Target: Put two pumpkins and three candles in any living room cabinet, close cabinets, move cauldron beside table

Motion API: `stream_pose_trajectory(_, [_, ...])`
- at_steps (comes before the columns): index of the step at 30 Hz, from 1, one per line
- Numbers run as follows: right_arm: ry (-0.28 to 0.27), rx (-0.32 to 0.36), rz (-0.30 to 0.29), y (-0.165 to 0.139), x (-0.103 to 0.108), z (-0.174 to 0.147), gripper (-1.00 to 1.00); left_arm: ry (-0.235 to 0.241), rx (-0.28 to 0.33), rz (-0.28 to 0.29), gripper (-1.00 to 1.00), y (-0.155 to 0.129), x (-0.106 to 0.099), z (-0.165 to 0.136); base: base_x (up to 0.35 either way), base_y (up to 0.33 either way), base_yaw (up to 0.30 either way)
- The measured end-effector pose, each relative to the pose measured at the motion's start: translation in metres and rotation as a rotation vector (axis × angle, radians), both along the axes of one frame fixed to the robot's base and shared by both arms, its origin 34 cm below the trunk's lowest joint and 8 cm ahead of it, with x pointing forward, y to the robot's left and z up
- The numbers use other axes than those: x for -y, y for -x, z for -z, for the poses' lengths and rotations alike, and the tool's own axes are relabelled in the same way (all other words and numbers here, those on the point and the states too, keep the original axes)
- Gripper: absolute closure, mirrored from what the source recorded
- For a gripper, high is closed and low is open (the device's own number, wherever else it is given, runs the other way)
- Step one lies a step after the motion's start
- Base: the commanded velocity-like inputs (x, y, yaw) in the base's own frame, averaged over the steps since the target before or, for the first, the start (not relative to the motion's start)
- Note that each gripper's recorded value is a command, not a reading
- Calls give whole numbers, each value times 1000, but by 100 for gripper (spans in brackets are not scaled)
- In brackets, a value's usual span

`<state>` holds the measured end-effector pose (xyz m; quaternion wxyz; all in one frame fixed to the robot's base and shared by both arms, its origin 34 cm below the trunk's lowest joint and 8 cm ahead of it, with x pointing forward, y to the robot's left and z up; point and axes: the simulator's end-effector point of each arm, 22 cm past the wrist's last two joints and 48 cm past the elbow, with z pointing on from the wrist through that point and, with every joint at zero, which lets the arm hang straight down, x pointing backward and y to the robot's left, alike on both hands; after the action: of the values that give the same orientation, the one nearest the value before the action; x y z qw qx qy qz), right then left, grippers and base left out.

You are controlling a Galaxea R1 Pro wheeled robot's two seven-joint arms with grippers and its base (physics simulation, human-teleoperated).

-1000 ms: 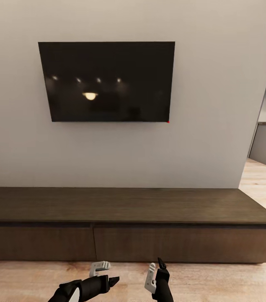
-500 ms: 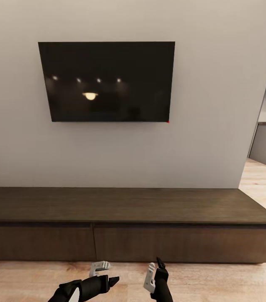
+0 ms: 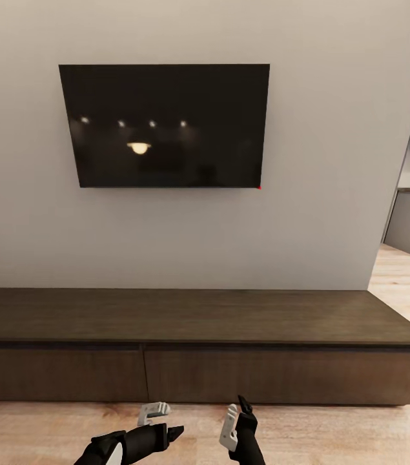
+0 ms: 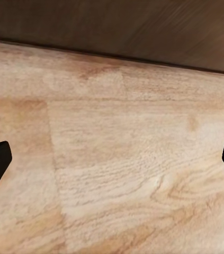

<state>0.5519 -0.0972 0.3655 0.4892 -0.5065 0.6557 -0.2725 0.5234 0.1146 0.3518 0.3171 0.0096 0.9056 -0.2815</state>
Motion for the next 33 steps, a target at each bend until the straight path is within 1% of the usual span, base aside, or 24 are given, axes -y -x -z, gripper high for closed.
stream_pose_trajectory(18, [-3, 7, -1, -1, -1, -2, -100, 0, 0, 0, -100, 0, 0, 0, 0, 0, 0])
stream_pose_trajectory(33, [0, 25, -4, -4, -1, -11, -100, 0, 20, 0, -100, -3, 0, -9, 0, 0, 0])
